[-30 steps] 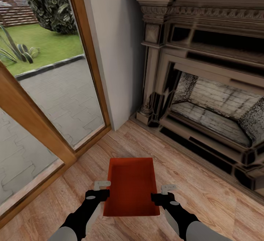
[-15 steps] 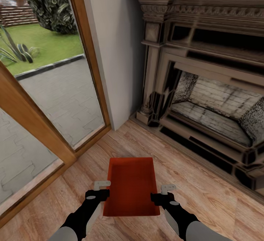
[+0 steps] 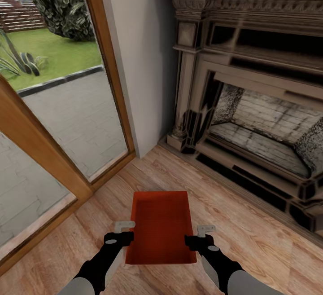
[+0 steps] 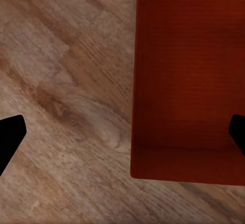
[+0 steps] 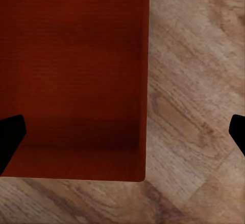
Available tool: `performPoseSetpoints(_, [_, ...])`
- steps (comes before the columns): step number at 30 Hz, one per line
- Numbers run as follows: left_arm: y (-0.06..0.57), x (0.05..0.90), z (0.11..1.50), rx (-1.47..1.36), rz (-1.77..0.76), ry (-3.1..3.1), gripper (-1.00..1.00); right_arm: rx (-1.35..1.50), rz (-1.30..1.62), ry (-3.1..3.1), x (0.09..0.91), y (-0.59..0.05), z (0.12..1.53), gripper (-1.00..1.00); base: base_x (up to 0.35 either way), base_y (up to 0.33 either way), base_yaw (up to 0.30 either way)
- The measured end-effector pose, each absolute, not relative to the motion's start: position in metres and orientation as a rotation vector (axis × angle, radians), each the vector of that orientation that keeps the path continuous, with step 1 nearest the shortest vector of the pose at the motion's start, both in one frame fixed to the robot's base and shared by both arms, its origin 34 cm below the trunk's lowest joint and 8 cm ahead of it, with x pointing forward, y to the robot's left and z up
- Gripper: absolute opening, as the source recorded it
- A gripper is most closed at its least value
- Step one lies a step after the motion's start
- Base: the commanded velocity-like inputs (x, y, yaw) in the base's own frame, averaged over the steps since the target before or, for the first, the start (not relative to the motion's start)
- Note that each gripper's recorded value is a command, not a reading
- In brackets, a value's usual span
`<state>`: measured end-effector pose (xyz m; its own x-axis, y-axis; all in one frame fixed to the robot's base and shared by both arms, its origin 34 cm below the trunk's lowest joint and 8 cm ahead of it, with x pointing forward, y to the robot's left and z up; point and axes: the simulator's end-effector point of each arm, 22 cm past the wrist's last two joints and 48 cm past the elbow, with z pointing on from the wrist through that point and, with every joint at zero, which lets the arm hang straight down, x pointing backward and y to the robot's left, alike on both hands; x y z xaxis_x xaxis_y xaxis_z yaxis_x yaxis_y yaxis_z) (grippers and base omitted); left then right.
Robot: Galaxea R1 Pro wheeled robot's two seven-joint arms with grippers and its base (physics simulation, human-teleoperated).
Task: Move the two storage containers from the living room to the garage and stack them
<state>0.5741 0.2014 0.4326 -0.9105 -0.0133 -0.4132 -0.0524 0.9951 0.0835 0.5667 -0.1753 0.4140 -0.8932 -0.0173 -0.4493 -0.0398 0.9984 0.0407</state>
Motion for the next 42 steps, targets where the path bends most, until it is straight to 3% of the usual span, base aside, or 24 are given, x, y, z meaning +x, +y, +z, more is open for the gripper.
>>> performPoseSetpoints(42, [0.204, 0.565, 0.352, -0.048, 0.133, 2.712, 1.0, -0.034, 0.074, 2.593, 0.589, -0.173, 0.35, 1.0, 0.0, 0.0, 0.0])
